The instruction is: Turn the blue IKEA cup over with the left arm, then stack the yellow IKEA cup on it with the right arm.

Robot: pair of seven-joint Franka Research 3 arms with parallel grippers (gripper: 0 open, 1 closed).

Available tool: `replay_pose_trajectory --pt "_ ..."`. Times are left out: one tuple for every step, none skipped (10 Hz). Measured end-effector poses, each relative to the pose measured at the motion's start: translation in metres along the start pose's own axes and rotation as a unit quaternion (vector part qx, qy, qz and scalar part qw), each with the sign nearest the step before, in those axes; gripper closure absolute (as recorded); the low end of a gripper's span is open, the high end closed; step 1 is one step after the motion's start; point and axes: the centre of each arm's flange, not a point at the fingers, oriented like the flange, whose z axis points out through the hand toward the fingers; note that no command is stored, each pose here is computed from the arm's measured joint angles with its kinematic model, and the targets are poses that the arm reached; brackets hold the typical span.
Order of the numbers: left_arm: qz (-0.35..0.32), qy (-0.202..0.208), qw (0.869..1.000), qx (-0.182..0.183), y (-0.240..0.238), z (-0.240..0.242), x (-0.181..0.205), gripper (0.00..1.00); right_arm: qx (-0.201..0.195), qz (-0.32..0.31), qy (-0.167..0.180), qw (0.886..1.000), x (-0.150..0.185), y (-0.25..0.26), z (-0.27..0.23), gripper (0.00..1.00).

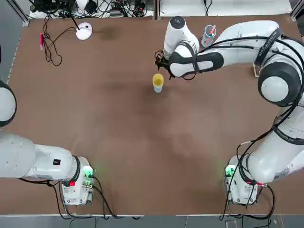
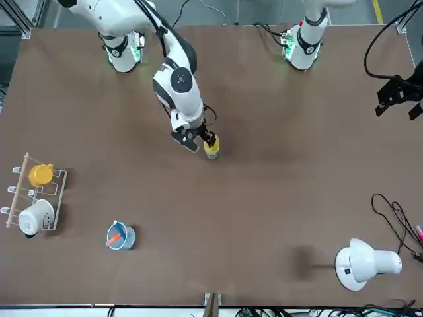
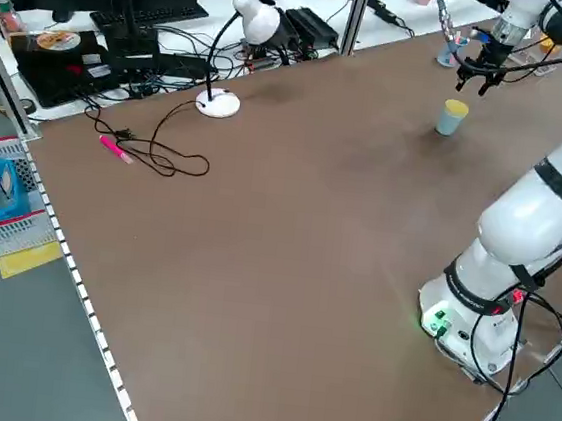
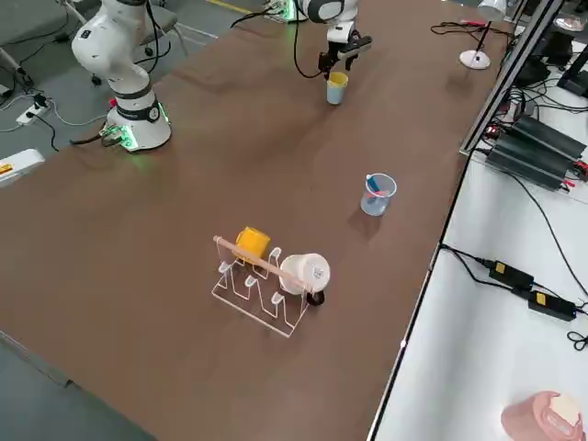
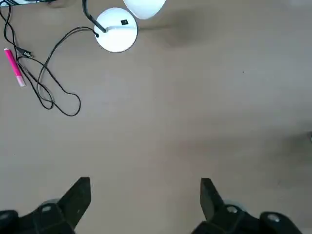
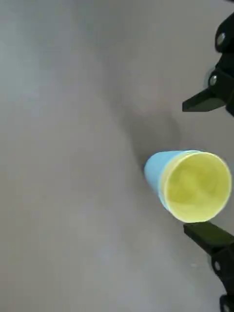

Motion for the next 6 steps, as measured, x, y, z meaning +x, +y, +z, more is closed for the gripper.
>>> replay_pose_trajectory --pt "0.000 0.000 1.000 0.000 0.000 0.000 0.000 0.01 0.004 -0.007 0.005 1.000 0.019 0.003 -0.006 0.00" --pt "0.000 0.000 1.000 0.000 0.000 0.000 0.000 0.01 0.008 -0.020 0.009 1.000 0.042 0.010 -0.012 0.00" --pt "0.001 0.000 1.000 0.000 0.001 0.000 0.000 0.01 0.011 -0.036 0.011 0.999 0.059 0.016 -0.018 0.00" --pt "0.000 0.000 1.000 0.000 0.000 0.000 0.000 0.01 0.006 -0.057 0.012 0.998 0.070 0.021 -0.022 0.00" --pt "-0.001 0.000 1.000 0.000 -0.001 0.000 0.000 0.01 -0.003 -0.084 0.011 0.996 0.078 0.027 -0.026 0.00" --pt "-0.002 0.000 1.000 0.000 -0.002 0.000 0.000 0.01 -0.012 -0.110 0.009 0.994 0.086 0.033 -0.031 0.00"
